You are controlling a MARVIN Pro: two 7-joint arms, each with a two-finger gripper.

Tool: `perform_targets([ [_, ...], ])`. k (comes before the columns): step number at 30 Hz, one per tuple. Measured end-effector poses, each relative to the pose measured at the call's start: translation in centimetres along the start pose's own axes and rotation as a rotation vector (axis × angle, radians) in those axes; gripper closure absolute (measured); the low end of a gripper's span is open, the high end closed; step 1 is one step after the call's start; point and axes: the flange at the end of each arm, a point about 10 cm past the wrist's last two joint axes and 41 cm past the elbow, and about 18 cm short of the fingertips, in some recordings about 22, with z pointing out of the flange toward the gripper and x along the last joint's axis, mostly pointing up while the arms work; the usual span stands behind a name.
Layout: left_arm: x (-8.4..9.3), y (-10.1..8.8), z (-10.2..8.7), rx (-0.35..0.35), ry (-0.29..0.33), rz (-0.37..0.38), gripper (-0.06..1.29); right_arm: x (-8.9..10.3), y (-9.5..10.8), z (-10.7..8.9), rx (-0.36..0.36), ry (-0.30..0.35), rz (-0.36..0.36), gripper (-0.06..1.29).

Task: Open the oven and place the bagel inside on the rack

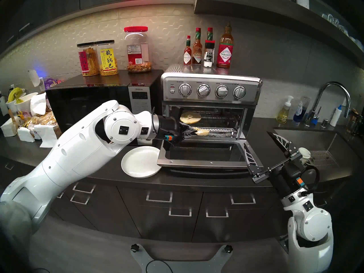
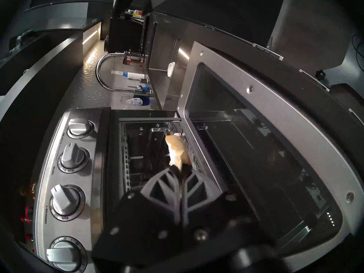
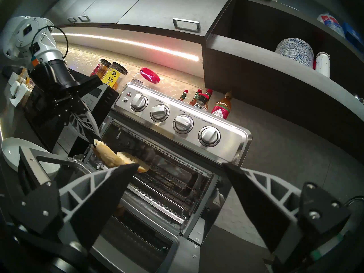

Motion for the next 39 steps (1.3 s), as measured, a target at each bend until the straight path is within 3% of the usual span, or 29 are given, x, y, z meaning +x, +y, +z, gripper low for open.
perform_targets([
  [7,-0.3,-1.1,0.8,0.015,0.002,0.016,1.25,0.0,0.0,0.0,0.0,0.0,0.0,-0.01],
  [24,-0.3,-2.2,4.7,0.002,0.034,0.04,1.25,0.0,0.0,0.0,0.0,0.0,0.0,-0.01],
  [39,-1.5,-2.9,7.2,-0.001,0.04,0.041,1.25,0.0,0.0,0.0,0.0,0.0,0.0,-0.01],
])
